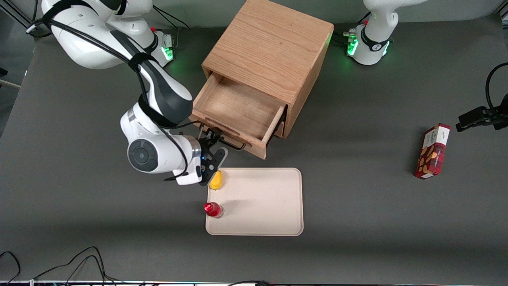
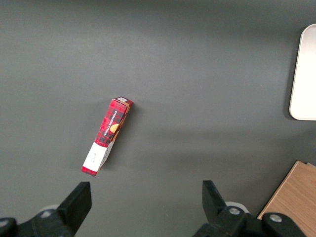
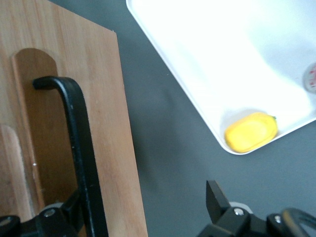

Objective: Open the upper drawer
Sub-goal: 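Pull the upper drawer outward from the cabinet with the right gripper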

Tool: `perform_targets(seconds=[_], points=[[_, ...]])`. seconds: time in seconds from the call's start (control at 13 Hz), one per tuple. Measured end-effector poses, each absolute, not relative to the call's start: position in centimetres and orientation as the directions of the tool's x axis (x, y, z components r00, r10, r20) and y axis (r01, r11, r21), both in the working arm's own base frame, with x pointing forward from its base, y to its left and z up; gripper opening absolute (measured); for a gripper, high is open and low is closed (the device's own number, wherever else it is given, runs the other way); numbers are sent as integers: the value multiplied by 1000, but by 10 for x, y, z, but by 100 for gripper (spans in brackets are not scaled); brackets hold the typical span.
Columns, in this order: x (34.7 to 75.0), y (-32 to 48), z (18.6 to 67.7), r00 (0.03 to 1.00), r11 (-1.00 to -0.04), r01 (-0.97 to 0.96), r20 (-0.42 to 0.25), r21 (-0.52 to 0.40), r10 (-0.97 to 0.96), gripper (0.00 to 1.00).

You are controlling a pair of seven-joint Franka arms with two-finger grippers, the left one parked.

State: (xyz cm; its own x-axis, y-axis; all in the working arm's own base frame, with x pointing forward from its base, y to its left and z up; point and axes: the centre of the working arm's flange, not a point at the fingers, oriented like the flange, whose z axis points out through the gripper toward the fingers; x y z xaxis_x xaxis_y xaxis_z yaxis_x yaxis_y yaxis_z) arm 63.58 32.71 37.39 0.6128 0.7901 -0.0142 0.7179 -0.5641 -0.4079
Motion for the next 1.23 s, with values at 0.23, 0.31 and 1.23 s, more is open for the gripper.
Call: perform_targets(seconds=[0.23,0.31,1.23], points=[[648,318,376,609,-561,729,-2,-393,793,100],[651,316,376,605,-557,735,3,-387,796,100],[682,290,392,616,-568,755,57,-327,786,100]])
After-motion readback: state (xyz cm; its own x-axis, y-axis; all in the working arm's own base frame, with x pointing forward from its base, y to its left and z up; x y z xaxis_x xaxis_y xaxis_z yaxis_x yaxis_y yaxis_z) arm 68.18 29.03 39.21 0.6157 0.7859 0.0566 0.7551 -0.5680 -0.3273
